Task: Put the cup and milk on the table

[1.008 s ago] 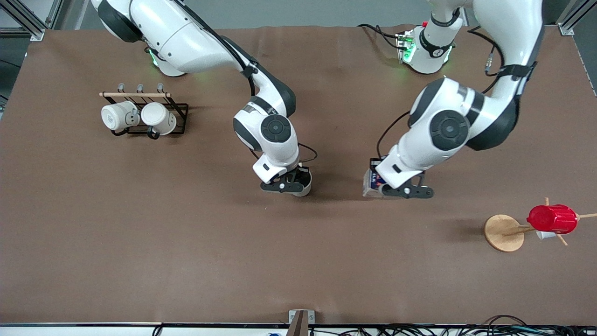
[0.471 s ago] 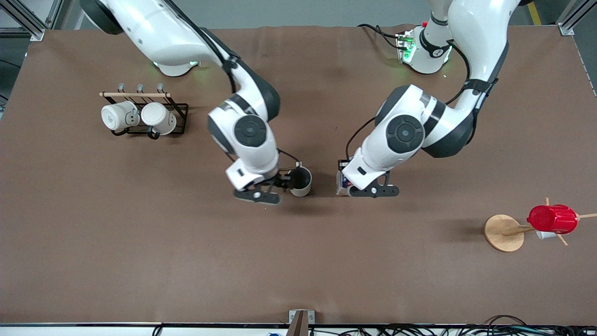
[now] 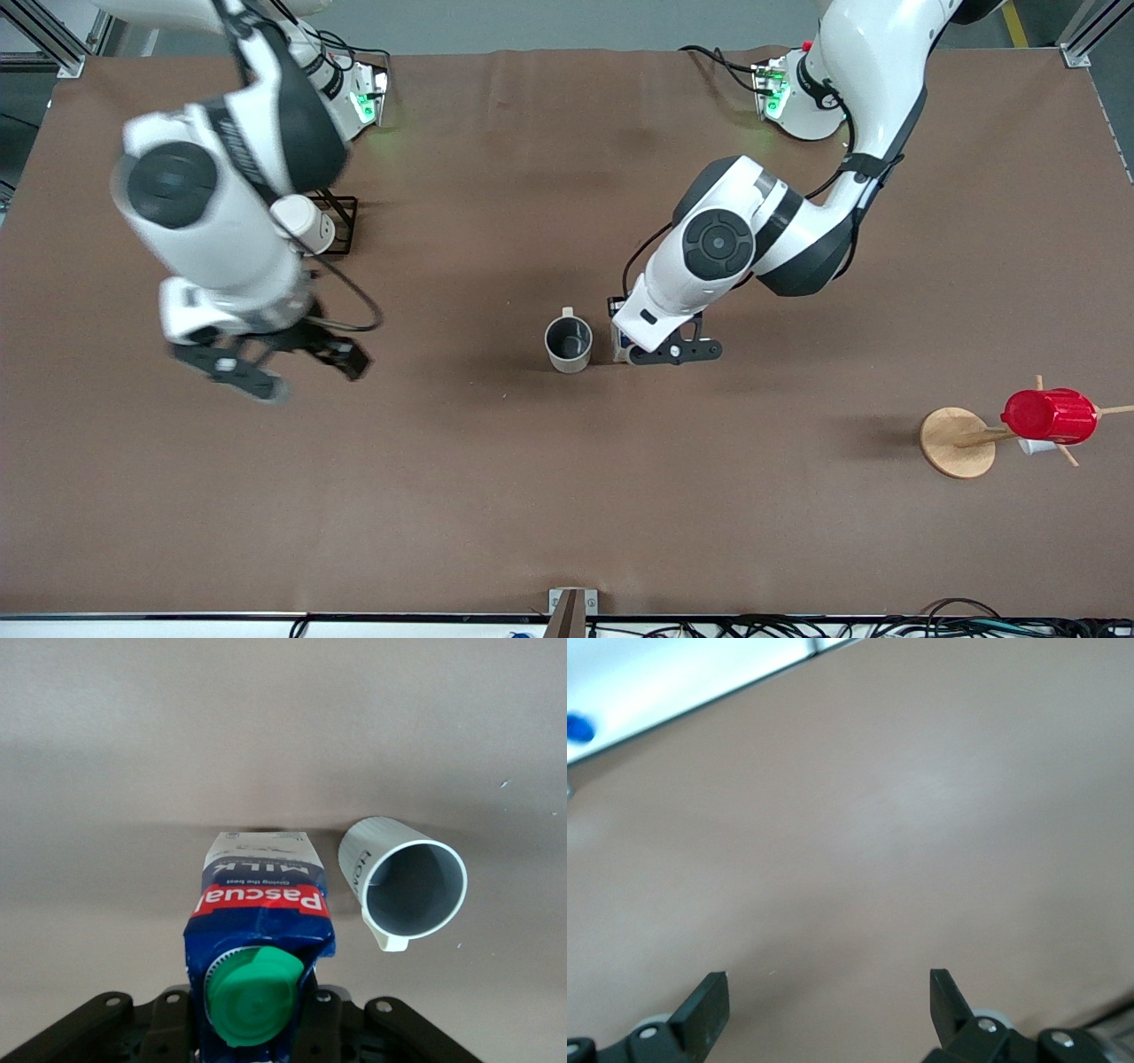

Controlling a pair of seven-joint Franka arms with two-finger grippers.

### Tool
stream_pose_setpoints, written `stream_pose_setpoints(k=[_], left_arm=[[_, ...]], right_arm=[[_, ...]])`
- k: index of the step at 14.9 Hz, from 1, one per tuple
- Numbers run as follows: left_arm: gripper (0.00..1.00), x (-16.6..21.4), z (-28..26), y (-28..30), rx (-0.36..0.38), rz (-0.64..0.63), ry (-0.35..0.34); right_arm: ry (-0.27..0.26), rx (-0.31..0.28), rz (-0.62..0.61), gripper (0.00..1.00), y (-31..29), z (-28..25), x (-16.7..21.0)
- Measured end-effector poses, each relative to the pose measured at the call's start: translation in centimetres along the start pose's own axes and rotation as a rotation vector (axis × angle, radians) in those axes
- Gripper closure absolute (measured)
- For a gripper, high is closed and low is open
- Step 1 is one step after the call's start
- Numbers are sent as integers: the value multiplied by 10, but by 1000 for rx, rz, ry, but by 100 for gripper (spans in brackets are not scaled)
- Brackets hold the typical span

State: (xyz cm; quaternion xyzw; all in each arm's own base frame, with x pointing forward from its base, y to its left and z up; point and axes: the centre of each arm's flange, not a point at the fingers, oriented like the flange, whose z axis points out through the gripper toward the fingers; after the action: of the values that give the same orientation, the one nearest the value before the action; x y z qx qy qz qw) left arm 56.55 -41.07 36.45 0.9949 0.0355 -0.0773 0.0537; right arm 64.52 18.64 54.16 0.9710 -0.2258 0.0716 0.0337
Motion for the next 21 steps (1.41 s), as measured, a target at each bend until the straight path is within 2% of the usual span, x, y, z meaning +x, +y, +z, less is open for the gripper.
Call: stream_pose_setpoints(k=[4, 9, 12, 16, 17, 19, 21], left_arm=[[68, 9, 11, 5, -11, -11, -10], [67, 17, 29, 10, -28, -13, -11], [41, 13, 35, 17, -26, -4, -14], [4, 19, 14, 17, -49, -10, 22], [0, 23, 0, 13, -57, -16, 43], [0, 35, -41, -6, -53, -8, 126], [0, 49, -99, -48, -18, 26, 210]], right_arm=[[18, -33, -3, 0, 93, -50, 38], [-57, -2, -72, 0, 206, -101, 55], [-126, 26, -161, 0, 259, -104, 60], [-156, 33, -248, 0, 243, -94, 51], [-157, 33, -259, 0, 238, -94, 49], [-157, 33, -286, 0, 238, -94, 49], [-158, 31, -301, 0, 247, -93, 52]])
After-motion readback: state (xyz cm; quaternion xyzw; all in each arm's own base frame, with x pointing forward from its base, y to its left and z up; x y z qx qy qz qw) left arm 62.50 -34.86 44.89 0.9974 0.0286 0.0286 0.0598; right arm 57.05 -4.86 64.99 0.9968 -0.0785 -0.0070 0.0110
